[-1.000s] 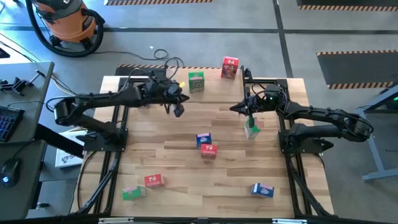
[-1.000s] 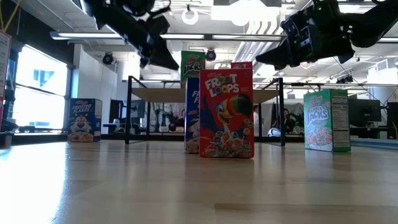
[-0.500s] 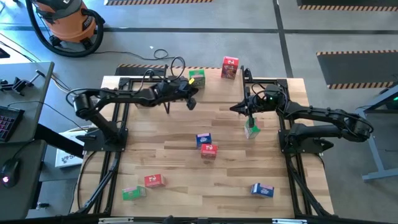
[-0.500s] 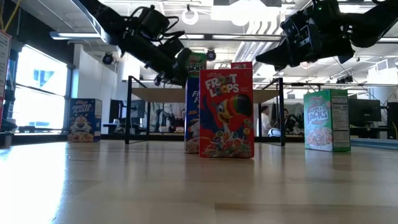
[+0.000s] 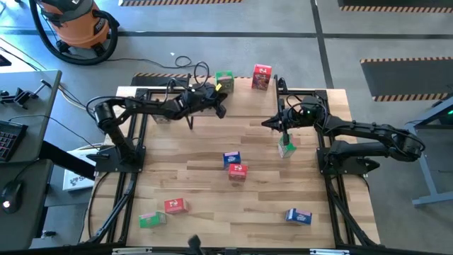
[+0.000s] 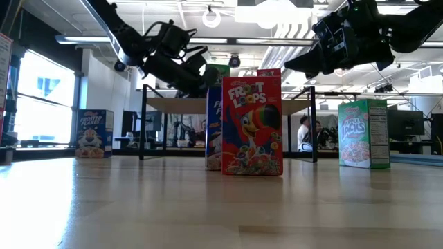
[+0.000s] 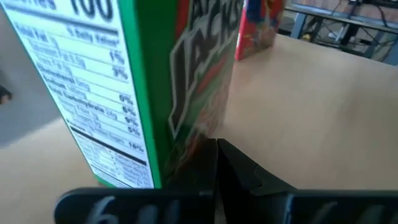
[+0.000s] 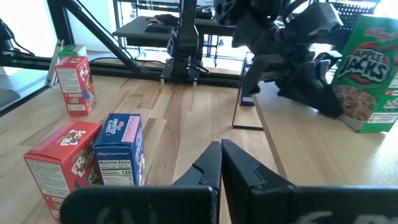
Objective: Stack cereal on shelf
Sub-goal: Adjust the green and red cereal box on the shelf
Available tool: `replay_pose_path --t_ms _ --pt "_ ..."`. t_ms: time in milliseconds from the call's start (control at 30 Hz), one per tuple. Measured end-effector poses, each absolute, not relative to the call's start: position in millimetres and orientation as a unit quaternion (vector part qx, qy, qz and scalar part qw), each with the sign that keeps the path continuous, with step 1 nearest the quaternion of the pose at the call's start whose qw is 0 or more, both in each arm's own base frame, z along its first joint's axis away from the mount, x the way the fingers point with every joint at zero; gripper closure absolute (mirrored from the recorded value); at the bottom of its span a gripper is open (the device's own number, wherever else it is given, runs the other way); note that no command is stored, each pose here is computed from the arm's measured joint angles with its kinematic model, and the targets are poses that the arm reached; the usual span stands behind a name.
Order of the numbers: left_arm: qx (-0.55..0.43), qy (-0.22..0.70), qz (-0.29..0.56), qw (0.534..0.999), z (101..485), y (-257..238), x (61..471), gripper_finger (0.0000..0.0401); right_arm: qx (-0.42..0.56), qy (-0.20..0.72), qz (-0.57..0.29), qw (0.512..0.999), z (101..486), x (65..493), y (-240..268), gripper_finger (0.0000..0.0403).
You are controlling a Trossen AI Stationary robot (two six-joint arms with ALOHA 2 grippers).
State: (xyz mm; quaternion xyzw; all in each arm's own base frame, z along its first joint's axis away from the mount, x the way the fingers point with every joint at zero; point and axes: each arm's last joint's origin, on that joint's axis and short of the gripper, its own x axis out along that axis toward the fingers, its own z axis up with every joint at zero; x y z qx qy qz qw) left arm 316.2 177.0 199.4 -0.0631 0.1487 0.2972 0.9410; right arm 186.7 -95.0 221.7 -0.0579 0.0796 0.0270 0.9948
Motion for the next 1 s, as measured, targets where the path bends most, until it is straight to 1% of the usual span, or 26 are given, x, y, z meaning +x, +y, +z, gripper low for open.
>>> replay_pose_path --t_ms 167,400,500,600,667,1000 --pt "-0.046 0.146 0.296 0.943 205.6 180.7 312.2 0.0401 -0.058 0.080 0.027 0.995 221.6 186.7 -95.0 0.0403" --pt "-0.039 0.161 0.289 0.943 237.4 162.0 297.4 0.0401 -0.057 0.080 0.027 0.995 221.5 186.7 -95.0 0.0403" --pt "-0.064 0.183 0.327 0.925 243.9 153.7 288.7 0.0401 -0.057 0.081 0.027 0.995 221.4 186.7 -95.0 0.0403" --pt "-0.090 0.188 0.396 0.894 242.4 155.5 282.7 0.0401 -0.058 0.080 0.027 0.995 221.5 186.7 -95.0 0.0403" --pt "-0.098 0.178 0.421 0.884 242.4 160.5 280.5 0.0401 -0.058 0.080 0.027 0.995 221.5 186.7 -95.0 0.0403" --pt "-0.111 0.113 0.420 0.894 224.5 186.3 294.3 0.0401 -0.056 0.081 0.027 0.995 221.5 186.7 -95.0 0.0403"
